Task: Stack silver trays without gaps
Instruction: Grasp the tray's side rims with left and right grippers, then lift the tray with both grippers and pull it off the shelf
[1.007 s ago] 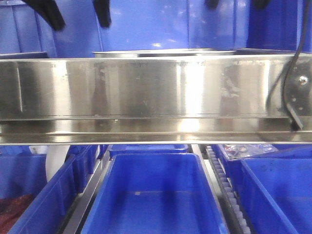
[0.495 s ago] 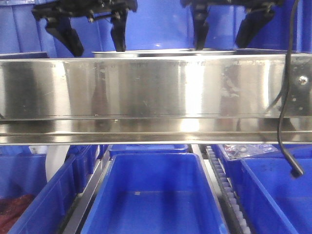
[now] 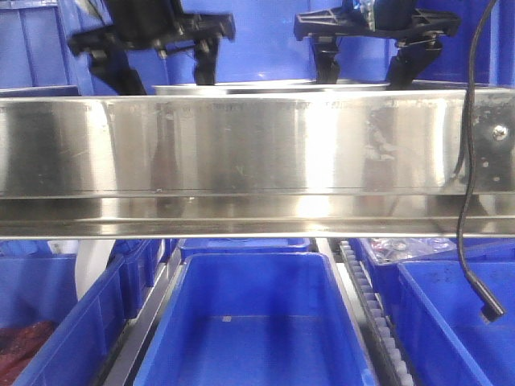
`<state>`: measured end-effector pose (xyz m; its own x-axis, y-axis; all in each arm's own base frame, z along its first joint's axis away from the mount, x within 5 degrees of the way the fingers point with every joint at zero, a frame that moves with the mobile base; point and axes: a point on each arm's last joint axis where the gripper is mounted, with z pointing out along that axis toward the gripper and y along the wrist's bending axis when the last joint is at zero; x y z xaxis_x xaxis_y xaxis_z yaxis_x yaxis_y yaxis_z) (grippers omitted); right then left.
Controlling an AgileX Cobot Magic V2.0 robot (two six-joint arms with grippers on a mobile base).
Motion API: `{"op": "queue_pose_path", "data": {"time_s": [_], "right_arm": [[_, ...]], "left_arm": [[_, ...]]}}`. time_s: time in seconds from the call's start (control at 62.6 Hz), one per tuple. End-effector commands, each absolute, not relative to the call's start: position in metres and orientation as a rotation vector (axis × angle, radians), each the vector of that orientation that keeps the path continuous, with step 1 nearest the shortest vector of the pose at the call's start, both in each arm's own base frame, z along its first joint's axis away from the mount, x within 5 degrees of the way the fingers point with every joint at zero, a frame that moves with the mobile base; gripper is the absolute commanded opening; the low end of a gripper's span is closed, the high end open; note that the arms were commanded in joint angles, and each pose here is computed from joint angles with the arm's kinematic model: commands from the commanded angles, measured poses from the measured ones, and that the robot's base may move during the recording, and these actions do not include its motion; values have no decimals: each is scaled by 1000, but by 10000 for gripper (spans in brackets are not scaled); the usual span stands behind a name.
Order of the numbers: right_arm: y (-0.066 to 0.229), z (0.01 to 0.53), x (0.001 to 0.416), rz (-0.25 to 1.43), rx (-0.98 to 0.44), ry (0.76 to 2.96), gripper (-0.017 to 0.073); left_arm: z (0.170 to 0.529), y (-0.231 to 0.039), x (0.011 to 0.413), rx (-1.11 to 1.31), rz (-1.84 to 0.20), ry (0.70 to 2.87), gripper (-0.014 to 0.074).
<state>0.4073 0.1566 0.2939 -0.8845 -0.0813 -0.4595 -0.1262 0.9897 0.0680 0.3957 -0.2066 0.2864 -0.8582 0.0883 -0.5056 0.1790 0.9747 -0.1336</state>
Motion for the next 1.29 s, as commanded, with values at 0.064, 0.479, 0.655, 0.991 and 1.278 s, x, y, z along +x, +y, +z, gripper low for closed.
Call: {"op": "queue_pose_path", "data": {"time_s": [0.064,0.479,0.655,0.991,1.278], "right_arm": [[150,331,404,170,-130,2535,610],[151,324,403,164,-128,2586,55],[150,324,402,160,-128,2594,56],[141,367,378,191,-111,2519,56],[131,427,332,247,-80,2392,56]], "left_arm": [[316,-206,392,173,-301,2507,442],[317,-205,392,177,-290,2504,0],[317,-204,391,181,-279,2519,-41],[355,-192,373,217,-235,2527,-41],[405,-165,335,211,-148,2499,-41]]}}
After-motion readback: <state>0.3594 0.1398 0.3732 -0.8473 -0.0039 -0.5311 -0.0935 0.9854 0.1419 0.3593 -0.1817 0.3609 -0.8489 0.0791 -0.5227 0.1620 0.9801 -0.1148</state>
